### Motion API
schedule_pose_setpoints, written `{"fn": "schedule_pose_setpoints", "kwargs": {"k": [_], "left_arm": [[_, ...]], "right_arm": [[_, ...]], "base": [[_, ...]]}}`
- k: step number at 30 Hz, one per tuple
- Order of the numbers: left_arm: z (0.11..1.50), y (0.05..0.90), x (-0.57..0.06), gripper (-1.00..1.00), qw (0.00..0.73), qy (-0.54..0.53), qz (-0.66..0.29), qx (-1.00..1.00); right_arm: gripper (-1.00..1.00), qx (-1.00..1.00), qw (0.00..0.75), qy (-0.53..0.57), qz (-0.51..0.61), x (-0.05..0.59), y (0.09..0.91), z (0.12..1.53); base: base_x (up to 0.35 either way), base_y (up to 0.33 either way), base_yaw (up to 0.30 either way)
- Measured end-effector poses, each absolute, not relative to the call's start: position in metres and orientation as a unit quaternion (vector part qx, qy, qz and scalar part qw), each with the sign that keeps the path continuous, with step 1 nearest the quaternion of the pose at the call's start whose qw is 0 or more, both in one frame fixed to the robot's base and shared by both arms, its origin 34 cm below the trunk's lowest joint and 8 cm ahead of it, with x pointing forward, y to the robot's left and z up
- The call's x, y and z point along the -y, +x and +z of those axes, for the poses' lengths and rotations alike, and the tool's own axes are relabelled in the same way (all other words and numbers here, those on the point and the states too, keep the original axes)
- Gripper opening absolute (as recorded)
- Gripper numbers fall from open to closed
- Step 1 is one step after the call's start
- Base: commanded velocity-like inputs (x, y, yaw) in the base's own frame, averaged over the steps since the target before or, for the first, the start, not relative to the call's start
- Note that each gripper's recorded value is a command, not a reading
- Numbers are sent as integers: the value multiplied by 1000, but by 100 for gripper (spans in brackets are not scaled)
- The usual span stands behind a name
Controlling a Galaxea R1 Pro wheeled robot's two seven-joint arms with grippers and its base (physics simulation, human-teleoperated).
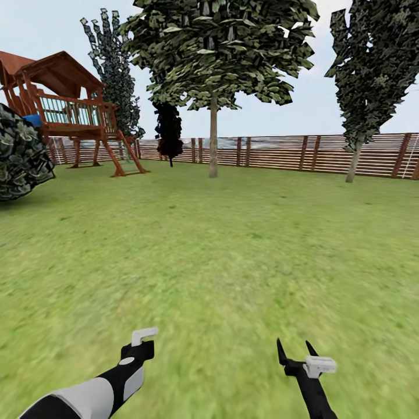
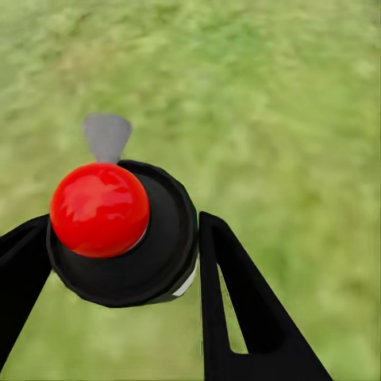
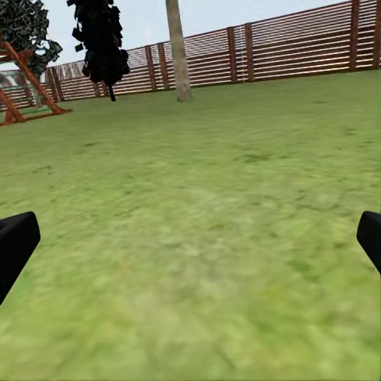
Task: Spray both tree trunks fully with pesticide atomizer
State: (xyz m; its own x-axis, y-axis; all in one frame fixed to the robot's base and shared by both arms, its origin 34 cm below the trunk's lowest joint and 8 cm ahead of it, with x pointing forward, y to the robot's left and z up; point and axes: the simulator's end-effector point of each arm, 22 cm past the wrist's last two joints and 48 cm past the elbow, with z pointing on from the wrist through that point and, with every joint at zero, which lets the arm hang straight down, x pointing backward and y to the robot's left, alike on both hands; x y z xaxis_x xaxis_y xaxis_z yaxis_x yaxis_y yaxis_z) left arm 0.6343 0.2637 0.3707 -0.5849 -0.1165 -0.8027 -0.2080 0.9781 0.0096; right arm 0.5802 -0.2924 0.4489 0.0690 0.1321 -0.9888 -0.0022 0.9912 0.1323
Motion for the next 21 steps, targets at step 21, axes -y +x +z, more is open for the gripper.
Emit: {"fn": "schedule_pose_setpoints", "kwargs": {"k": [21], "left_arm": [[371, 634, -264, -100, 446, -91, 51, -889]], "right_arm": [[100, -681, 730, 48, 46, 292, 580, 449]], "base": [[337, 0, 0]]}}
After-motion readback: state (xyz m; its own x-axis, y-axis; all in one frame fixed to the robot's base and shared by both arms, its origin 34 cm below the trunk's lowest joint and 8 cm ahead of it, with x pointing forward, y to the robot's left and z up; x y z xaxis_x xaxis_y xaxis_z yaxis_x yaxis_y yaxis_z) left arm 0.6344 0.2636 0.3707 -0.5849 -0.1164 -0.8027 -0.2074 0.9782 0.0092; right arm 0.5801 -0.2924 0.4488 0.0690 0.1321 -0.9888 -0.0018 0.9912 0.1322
